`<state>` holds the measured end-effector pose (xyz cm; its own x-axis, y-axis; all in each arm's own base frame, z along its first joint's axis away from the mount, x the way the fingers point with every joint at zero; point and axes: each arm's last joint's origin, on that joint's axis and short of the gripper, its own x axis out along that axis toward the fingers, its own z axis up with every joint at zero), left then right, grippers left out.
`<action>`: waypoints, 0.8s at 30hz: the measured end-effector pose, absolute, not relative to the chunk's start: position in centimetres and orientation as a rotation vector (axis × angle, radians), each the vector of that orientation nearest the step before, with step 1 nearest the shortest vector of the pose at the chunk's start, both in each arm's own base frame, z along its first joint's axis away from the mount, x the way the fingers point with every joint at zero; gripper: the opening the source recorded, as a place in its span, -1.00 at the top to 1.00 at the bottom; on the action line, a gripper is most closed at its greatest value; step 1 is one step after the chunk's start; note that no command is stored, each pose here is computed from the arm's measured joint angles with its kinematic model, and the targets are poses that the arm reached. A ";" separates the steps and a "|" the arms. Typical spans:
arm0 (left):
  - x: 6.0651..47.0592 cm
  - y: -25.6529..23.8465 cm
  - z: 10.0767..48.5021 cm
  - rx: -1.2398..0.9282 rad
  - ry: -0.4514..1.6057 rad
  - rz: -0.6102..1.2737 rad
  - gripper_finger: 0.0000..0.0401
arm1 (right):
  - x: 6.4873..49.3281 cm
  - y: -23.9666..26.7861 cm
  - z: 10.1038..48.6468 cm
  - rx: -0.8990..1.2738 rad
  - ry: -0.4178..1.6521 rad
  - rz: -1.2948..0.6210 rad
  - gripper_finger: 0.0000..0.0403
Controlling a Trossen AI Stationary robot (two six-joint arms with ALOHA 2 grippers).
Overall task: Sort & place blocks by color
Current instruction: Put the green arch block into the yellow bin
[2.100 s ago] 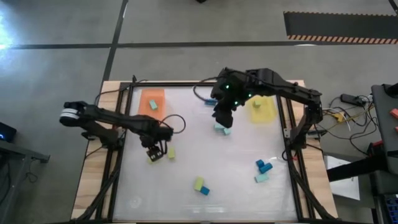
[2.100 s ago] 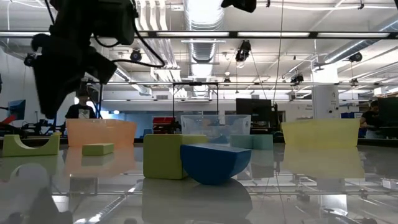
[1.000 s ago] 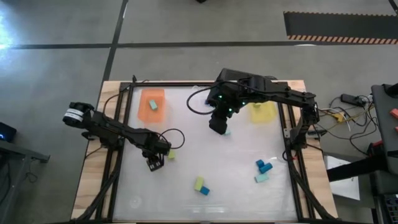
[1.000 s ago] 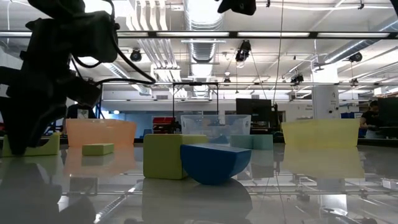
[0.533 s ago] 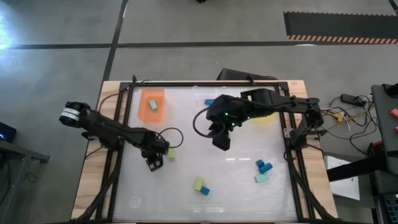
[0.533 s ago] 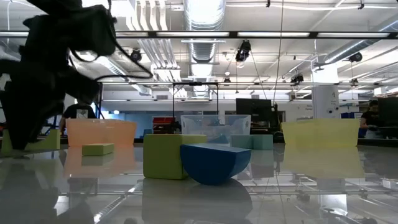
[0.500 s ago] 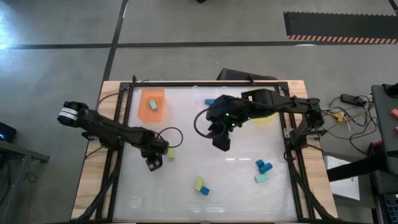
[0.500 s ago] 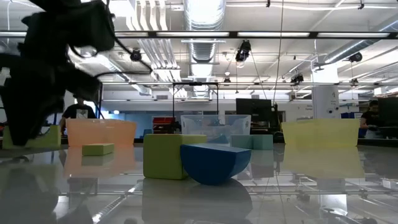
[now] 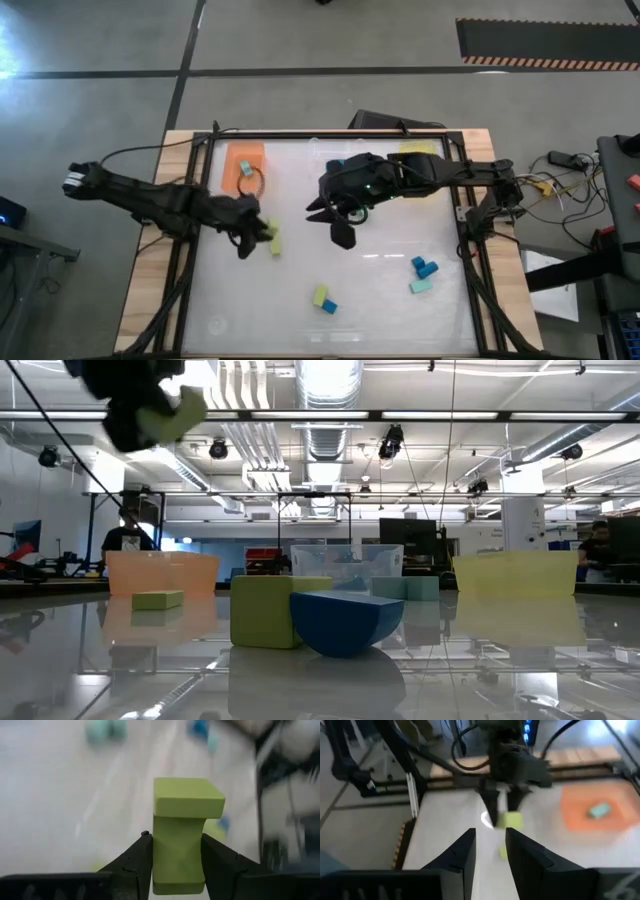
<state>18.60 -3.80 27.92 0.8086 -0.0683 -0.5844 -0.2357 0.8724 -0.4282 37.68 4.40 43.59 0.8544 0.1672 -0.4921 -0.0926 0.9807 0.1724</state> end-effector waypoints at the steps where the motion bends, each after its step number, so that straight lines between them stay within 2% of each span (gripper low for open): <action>1: 18.5 -3.7 28.6 -0.504 0.557 0.110 0.42 | 38.0 4.4 43.5 0.140 0.499 0.142 0.53; 6: 18.5 -3.4 31.5 -0.454 0.253 0.104 0.40 | 39.6 4.6 42.5 0.133 0.365 0.161 0.54; 11: 18.7 -3.4 33.5 -0.415 0.068 0.043 0.39 | 40.2 4.2 42.4 0.202 0.280 0.149 0.48; 24: 19.9 -3.9 34.4 -0.319 -0.056 -0.034 0.38 | 40.3 3.7 42.5 0.219 0.266 0.042 -0.19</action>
